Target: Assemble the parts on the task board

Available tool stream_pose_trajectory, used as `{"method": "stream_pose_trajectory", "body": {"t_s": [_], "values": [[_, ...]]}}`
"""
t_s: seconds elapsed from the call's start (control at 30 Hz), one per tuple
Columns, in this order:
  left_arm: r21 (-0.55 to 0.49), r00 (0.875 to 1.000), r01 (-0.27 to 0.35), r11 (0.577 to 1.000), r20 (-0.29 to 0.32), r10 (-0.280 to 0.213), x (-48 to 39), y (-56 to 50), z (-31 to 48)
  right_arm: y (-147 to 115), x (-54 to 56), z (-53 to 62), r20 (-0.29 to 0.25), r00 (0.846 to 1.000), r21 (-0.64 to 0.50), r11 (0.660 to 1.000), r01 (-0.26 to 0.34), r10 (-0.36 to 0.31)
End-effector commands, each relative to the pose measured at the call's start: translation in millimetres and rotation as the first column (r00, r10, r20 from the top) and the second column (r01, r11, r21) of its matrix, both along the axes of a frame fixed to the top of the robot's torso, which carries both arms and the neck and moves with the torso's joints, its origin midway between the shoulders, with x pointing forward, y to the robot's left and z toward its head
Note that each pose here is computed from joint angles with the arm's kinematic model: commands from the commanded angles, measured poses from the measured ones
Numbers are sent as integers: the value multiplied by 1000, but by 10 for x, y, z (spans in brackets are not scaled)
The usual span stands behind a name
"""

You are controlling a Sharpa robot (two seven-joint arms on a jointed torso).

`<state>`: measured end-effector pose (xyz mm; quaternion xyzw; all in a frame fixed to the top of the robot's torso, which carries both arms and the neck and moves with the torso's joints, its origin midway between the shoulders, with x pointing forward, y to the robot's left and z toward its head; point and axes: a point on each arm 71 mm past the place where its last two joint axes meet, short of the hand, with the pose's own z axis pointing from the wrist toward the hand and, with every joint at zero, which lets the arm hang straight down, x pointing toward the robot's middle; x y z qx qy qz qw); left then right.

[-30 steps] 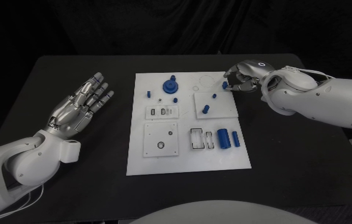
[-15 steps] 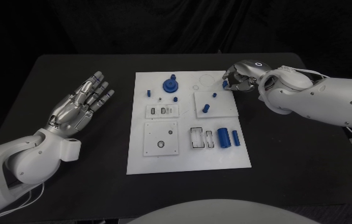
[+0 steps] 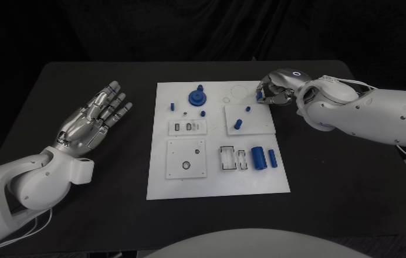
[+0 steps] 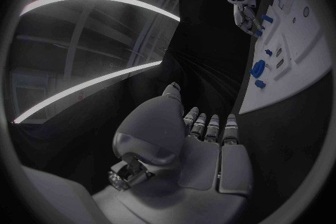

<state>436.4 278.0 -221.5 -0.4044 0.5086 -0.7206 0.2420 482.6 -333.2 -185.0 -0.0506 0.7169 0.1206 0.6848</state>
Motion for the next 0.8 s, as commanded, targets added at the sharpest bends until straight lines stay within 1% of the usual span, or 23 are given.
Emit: {"method": "stream_pose_trajectory", "body": {"t_s": [0.03, 0.13, 0.27, 0.43, 0.5, 0.53, 0.6, 0.67, 0.73, 0.8], "values": [[-56, 998, -12, 998, 56, 16, -1, 6, 56, 6, -8, 16, 36, 999, 14, 1000, -11, 11], [-55, 998, -13, 998, 55, 16, -1, 12, 55, 15, -24, 42, 66, 998, 28, 999, -19, 17], [-54, 998, -14, 998, 54, 17, -1, 18, 53, 57, -73, 95, 101, 994, 52, 998, -35, 30], [-53, 998, -14, 998, 54, 17, 0, 20, 51, 264, -142, 297, 151, 985, 90, 991, -94, 80], [-52, 998, -14, 999, 53, 17, 4, 17, 49, 401, -175, 391, 167, 980, 105, 986, -130, 112], [-52, 998, -13, 999, 53, 16, 6, 11, 47, 523, -206, 449, 175, 975, 116, 980, -162, 141], [-52, 999, -12, 999, 52, 15, 6, 1, 46, 694, -244, 496, 177, 967, 127, 971, -205, 181], [-53, 999, -10, 999, 52, 13, 7, -7, 45, 853, -269, 515, 175, 961, 135, 961, -240, 215], [-53, 999, -8, 999, 51, 11, 7, -14, 44, 1003, -297, 507, 166, 954, 134, 953, -271, 248], [-52, 999, -6, 999, 49, 9, 8, -21, 43, 1169, -345, 454, 146, 946, 119, 945, -306, 288]]}}
